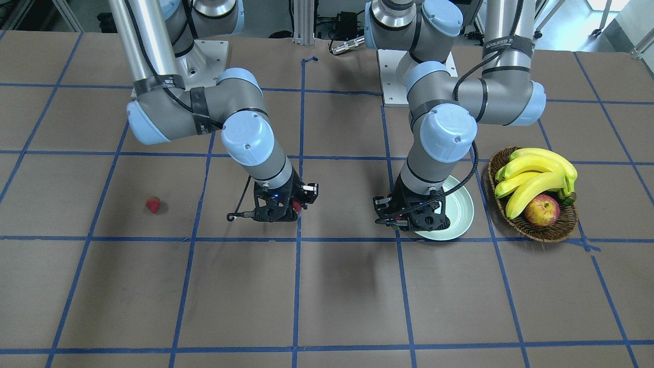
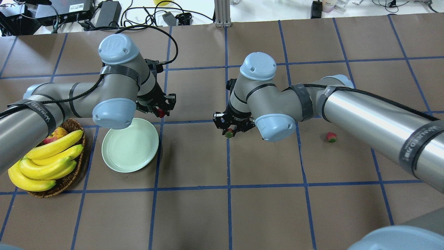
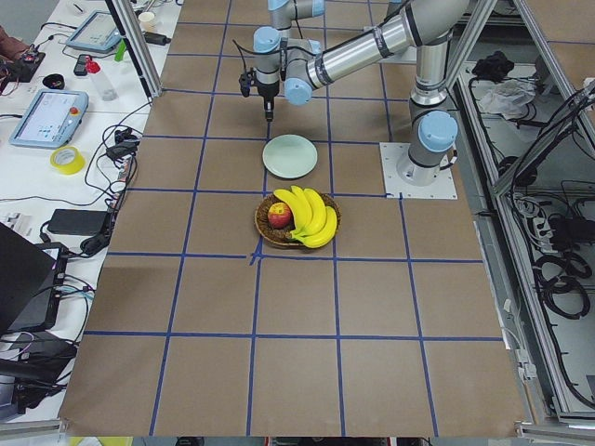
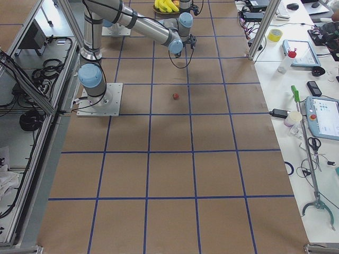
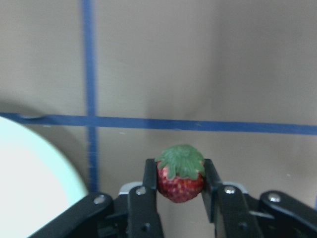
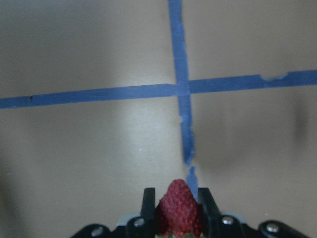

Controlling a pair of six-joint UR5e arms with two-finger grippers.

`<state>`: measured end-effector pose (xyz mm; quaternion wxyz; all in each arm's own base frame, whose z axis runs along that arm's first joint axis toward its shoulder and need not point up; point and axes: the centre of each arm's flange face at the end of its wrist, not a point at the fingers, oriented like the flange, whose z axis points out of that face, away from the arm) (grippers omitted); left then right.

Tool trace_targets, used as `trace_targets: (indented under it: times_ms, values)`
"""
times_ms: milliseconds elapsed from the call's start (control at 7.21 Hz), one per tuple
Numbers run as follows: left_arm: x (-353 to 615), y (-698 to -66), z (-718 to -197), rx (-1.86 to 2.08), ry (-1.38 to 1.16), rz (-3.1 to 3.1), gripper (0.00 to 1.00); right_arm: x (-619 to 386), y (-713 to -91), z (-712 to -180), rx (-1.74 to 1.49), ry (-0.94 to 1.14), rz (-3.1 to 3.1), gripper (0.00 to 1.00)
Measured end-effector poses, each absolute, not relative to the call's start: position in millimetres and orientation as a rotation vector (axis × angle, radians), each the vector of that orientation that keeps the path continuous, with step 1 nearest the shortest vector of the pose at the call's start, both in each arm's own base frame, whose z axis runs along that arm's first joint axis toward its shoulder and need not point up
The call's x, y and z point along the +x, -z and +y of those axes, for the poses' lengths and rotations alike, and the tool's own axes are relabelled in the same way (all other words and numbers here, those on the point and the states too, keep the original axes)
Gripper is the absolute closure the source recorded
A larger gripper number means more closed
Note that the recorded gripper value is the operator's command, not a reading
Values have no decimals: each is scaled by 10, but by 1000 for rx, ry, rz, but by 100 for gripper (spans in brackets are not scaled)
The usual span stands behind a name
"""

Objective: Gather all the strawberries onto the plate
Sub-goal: 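Drop the strawberry into the plate with the left gripper while the right sets another down, then grasp the second strawberry with the left gripper while the right grasps the last strawberry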

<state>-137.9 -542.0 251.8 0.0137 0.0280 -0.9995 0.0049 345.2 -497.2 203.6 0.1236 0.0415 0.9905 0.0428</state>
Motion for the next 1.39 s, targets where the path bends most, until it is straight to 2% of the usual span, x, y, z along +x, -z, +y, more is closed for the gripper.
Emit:
trace_targets:
  times_ms: [139,277,416,555,694,832,971,1387]
  values:
    - [-1060,-2388,-5396,28,39,-3131,100,3747,-1938,-4950,125,-119,2888,62]
    - [-805,-2259,-5329,1,86,-3146,100,3963,-1857,-4924,119,-121,2894,1]
    - [-672,-2179,-5278,-10,116,-3151,100,4053,-1830,-4899,111,-115,2908,0]
    - [-576,-2151,-5260,-3,126,-3152,24,4057,-1857,-4884,96,-91,2936,0]
    - [-497,-2120,-5234,14,138,-3149,11,4006,-1966,-4889,72,-58,2966,0]
    - [-462,-2054,-5172,27,164,-3144,3,3899,-2126,-4923,58,-31,2991,0]
    - [-449,-2010,-5123,36,182,-3141,0,3690,-2281,-5020,60,-3,3014,0]
    - [-615,-2197,-5260,4,126,-3153,0,2374,-2614,-5403,133,-9,3080,0]
